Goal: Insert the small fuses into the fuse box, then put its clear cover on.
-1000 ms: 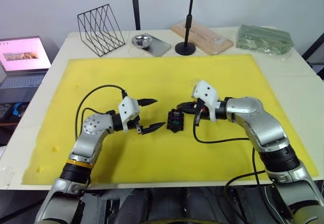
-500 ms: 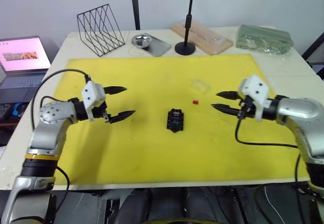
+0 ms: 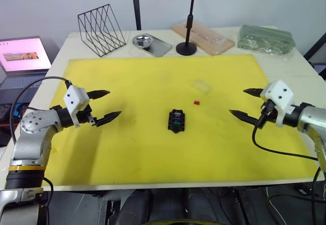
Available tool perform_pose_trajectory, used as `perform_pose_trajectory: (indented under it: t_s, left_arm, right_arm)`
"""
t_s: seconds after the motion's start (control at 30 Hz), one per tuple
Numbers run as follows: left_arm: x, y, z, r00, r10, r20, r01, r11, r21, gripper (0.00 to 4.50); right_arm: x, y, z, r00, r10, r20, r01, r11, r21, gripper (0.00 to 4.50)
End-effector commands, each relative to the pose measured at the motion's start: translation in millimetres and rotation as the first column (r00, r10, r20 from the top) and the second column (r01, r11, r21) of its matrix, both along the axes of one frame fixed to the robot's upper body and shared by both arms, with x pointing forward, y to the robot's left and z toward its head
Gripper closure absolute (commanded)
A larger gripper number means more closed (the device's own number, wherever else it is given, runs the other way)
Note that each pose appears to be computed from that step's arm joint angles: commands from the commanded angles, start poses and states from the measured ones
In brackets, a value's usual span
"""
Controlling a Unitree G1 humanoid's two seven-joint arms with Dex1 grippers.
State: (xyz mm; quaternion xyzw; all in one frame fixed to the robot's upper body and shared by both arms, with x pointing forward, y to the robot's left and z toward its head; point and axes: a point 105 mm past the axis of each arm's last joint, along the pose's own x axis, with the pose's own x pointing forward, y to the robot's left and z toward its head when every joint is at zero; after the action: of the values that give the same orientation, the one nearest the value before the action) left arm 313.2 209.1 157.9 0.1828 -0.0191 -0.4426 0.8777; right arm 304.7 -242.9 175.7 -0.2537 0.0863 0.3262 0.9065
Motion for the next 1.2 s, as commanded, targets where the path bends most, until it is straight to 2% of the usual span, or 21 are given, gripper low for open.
perform_pose_trajectory:
  t_s: [0.03,0.1,0.27,0.4,0.53,0.63,0.77,0.9,1.0,1.2]
  left_arm:
    - [-6,-20,26,0.994,-0.099,0.051,0.1,0.995,-0.03,0.0]
    - [-12,-34,32,0.985,-0.168,0.045,0.17,0.985,-0.033,0.0]
    - [-28,-63,42,0.942,-0.33,0.062,0.331,0.943,-0.017,0.0]
    - [-33,-79,46,0.913,-0.394,0.102,0.396,0.918,0.002,0.0]
    - [-35,-90,46,0.899,-0.419,0.126,0.423,0.906,-0.007,0.0]
    - [-36,-96,47,0.894,-0.426,0.141,0.432,0.902,-0.018,0.0]
    - [-35,-98,44,0.893,-0.423,0.153,0.43,0.902,-0.018,0.0]
    - [-31,-99,45,0.895,-0.415,0.163,0.423,0.906,-0.02,0.0]
    - [-30,-99,44,0.895,-0.416,0.162,0.424,0.905,-0.017,0.0]
    - [-30,-100,42,0.891,-0.426,0.158,0.434,0.901,-0.012,0.0]
  right_arm:
    - [1,11,14,1.0,0.019,0.014,-0.02,0.998,0.052,0.02]
    - [2,14,11,0.999,0.025,-0.036,-0.021,0.996,0.089,0.02]
    - [15,29,15,0.962,0.058,-0.266,0.037,0.941,0.337,0.02]
    - [21,41,9,0.872,0.138,-0.47,0.124,0.866,0.484,0.02]
    - [32,53,5,0.762,0.211,-0.613,0.28,0.745,0.606,0.02]
    - [43,55,3,0.714,0.242,-0.657,0.379,0.656,0.653,0.02]
    - [50,60,-6,0.693,0.245,-0.678,0.427,0.618,0.66,0.02]
    - [58,61,-15,0.674,0.256,-0.693,0.49,0.548,0.678,0.02]
    - [55,65,-24,0.642,0.264,-0.72,0.51,0.553,0.658,0.02]
    - [58,70,-30,0.634,0.268,-0.725,0.533,0.528,0.661,0.02]
